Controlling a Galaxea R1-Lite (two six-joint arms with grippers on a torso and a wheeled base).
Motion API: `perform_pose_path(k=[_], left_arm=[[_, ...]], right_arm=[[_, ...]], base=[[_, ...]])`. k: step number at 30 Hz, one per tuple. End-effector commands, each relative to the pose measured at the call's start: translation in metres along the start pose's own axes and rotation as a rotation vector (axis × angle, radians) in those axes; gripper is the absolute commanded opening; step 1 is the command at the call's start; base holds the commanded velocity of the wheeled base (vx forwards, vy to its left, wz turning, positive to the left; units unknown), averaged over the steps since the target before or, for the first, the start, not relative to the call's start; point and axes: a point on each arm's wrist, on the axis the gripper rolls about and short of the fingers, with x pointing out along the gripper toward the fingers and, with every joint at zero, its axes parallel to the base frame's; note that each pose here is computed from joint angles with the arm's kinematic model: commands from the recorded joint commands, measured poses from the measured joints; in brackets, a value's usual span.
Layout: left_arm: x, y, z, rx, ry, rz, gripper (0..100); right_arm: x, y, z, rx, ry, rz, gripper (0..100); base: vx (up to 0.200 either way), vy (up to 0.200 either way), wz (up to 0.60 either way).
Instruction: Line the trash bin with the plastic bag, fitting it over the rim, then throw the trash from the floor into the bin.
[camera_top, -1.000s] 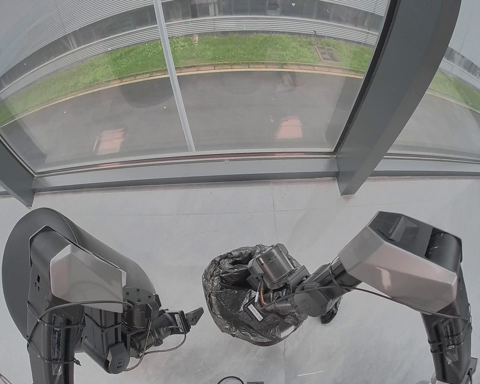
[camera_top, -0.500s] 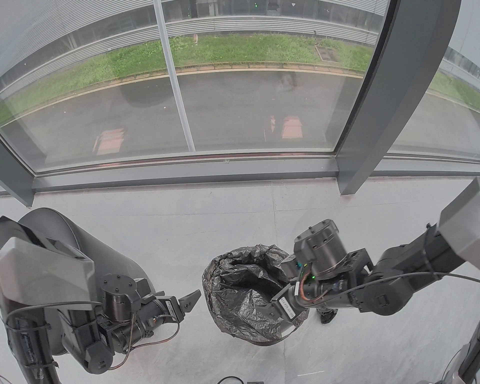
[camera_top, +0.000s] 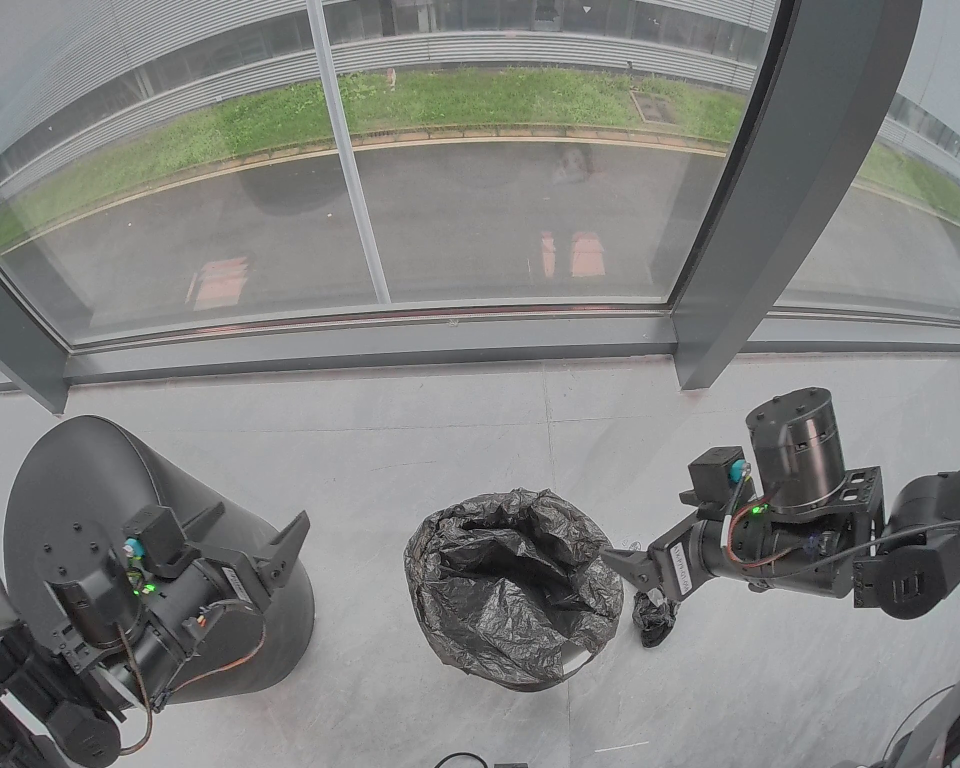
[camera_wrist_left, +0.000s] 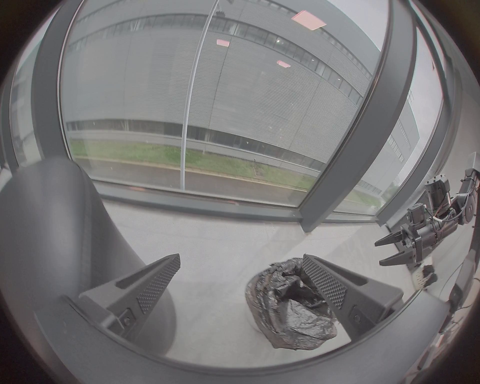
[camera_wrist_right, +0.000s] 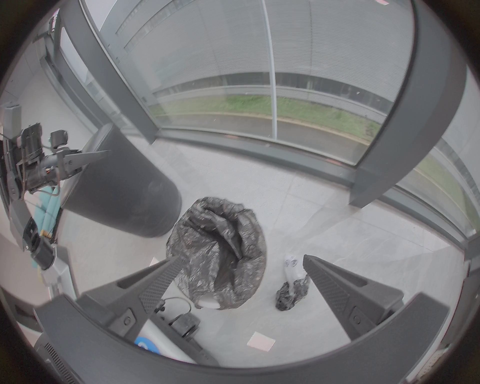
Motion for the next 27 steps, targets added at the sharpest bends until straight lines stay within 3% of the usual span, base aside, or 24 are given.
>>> perform_pose_path(k=[1, 5, 10, 17, 20, 22, 27], left_arm=[[-0.058, 0.009, 0.036, 0.076, -0.196, 0.111, 100], [-0.097, 0.018, 0.040, 0.124, -0.212, 0.173, 100], [-0.150, 0.028, 0.044, 0.179, -0.235, 0.283, 100], [-0.219, 0.031, 0.025, 0.181, -0.182, 0.296, 100], [-0.226, 0.031, 0.017, 0.169, -0.204, 0.327, 100], [-0.230, 0.030, 0.006, 0.164, -0.235, 0.399, 100], [-0.228, 0.031, 0.002, 0.170, -0.229, 0.450, 100]], right_arm=[[-0.033, -0.012, -0.013, 0.033, -0.139, -0.130, 100], [-0.043, -0.015, -0.025, 0.046, -0.178, -0.213, 100], [-0.062, -0.016, -0.039, 0.046, -0.188, -0.213, 100], [-0.080, -0.017, -0.057, 0.047, -0.189, -0.206, 100], [-0.083, -0.018, -0.063, 0.045, -0.182, -0.206, 100], [-0.086, -0.018, -0.068, 0.043, -0.178, -0.204, 100], [-0.085, -0.018, -0.069, 0.044, -0.174, -0.200, 100]], base=[[0.000, 0.000, 0.00], [0.000, 0.000, 0.00], [0.000, 0.000, 0.00], [0.000, 0.000, 0.00], [0.000, 0.000, 0.00], [0.000, 0.000, 0.00], [0.000, 0.000, 0.00]])
